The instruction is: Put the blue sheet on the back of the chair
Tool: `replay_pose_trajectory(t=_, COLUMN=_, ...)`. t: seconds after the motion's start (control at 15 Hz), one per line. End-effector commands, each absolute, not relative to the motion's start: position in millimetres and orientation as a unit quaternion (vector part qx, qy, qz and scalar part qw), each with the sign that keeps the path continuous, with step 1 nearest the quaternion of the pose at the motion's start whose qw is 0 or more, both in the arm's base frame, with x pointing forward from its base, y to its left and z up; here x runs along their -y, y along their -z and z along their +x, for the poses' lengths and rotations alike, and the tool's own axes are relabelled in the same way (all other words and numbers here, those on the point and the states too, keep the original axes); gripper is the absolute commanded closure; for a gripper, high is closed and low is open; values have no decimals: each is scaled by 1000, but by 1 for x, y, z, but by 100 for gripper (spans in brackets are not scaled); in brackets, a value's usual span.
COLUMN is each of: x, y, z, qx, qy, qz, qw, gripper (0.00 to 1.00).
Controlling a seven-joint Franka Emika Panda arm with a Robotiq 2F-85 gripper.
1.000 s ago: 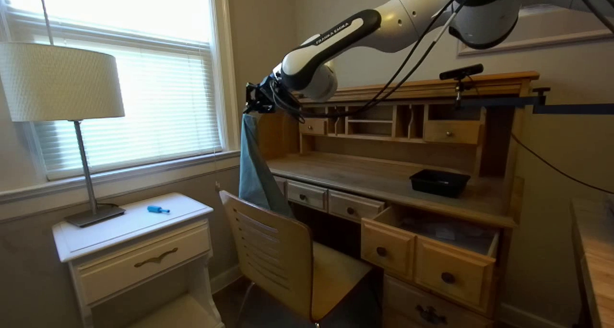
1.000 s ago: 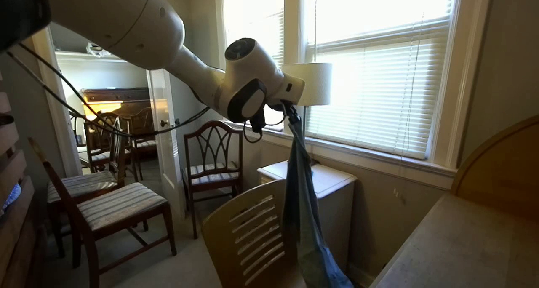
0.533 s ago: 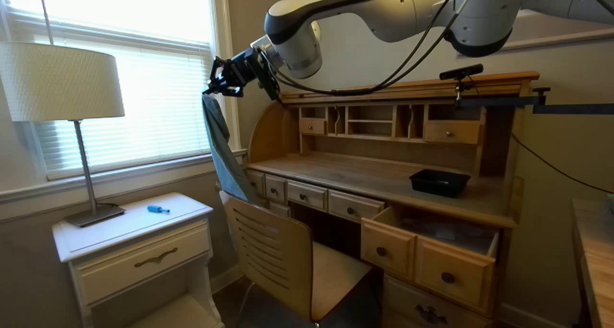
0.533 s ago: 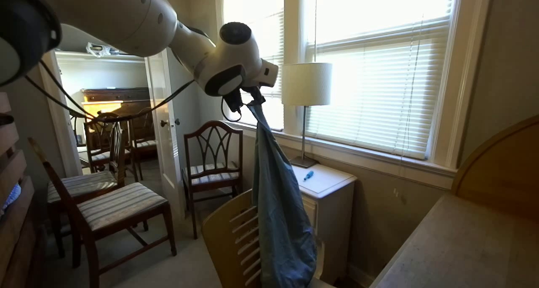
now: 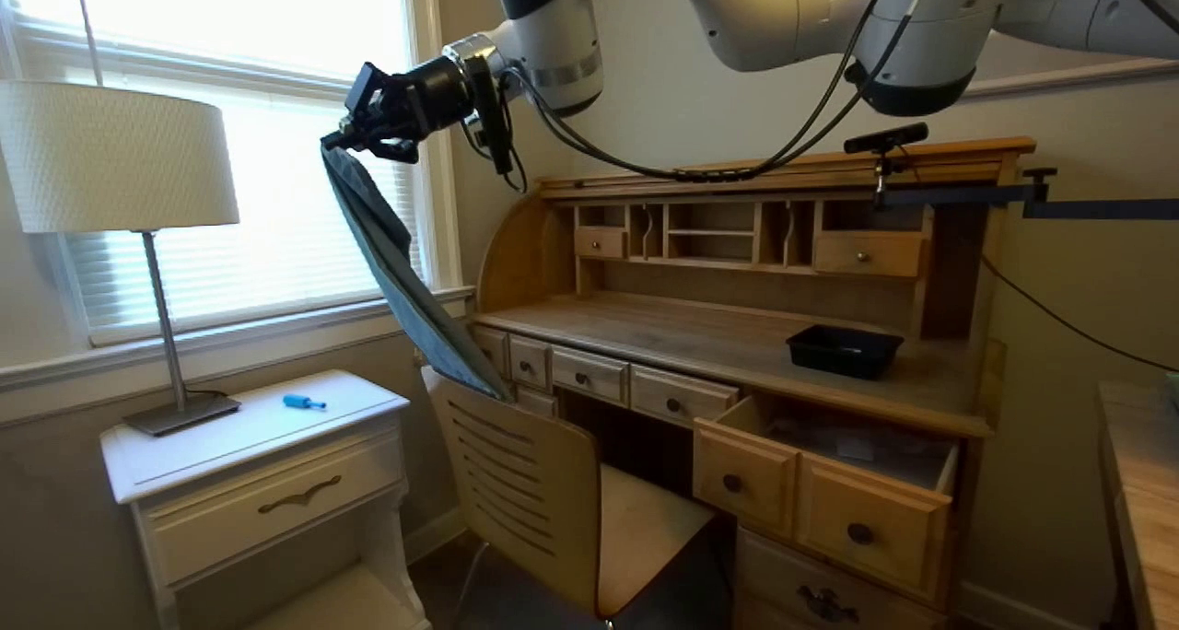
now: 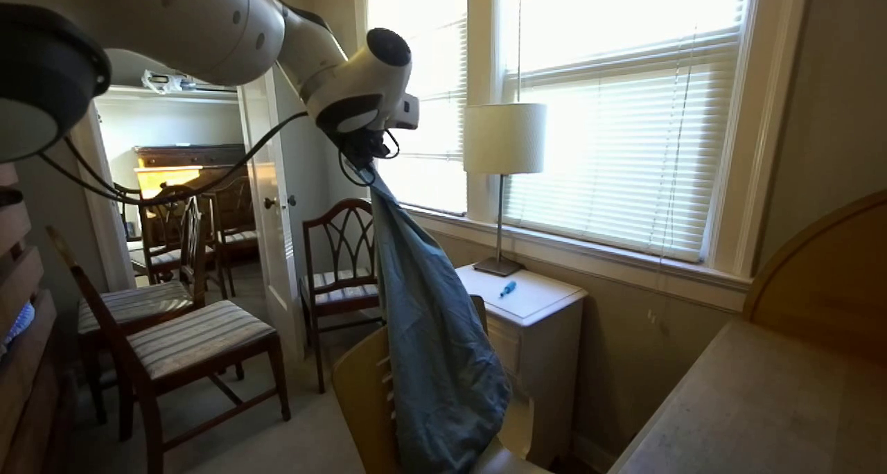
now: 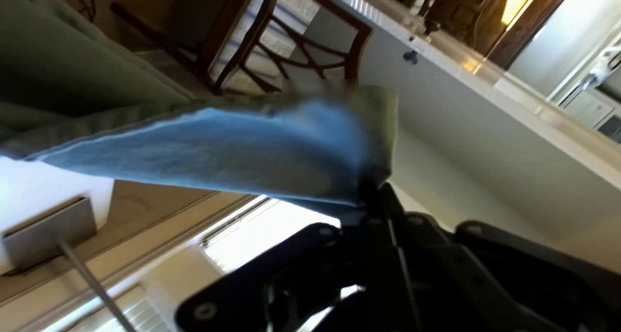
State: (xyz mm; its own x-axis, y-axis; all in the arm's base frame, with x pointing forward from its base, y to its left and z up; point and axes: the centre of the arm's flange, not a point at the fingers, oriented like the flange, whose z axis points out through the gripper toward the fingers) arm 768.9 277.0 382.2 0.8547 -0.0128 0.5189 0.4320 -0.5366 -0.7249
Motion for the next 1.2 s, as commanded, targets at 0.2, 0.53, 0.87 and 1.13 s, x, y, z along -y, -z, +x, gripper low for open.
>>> replay_pose_trajectory(t=0.2, x=-315, y=-389, z=766, qx=247, qy=163, qz=-806, qw=513, gripper=100)
replay_pose_trajectory(t=0.53, x=-306, y=-304, z=782, qx=259, qy=64, qz=-817, qw=512, gripper=100)
replay_pose_trajectory(t=0.87, x=-289, y=-229, z=801, qx=267, qy=69, qz=-823, qw=497, gripper=100)
replay_pose_trajectory(t=1.13, x=-280, y=-231, z=758, qx=265, qy=64, qz=-830, qw=486, gripper=99)
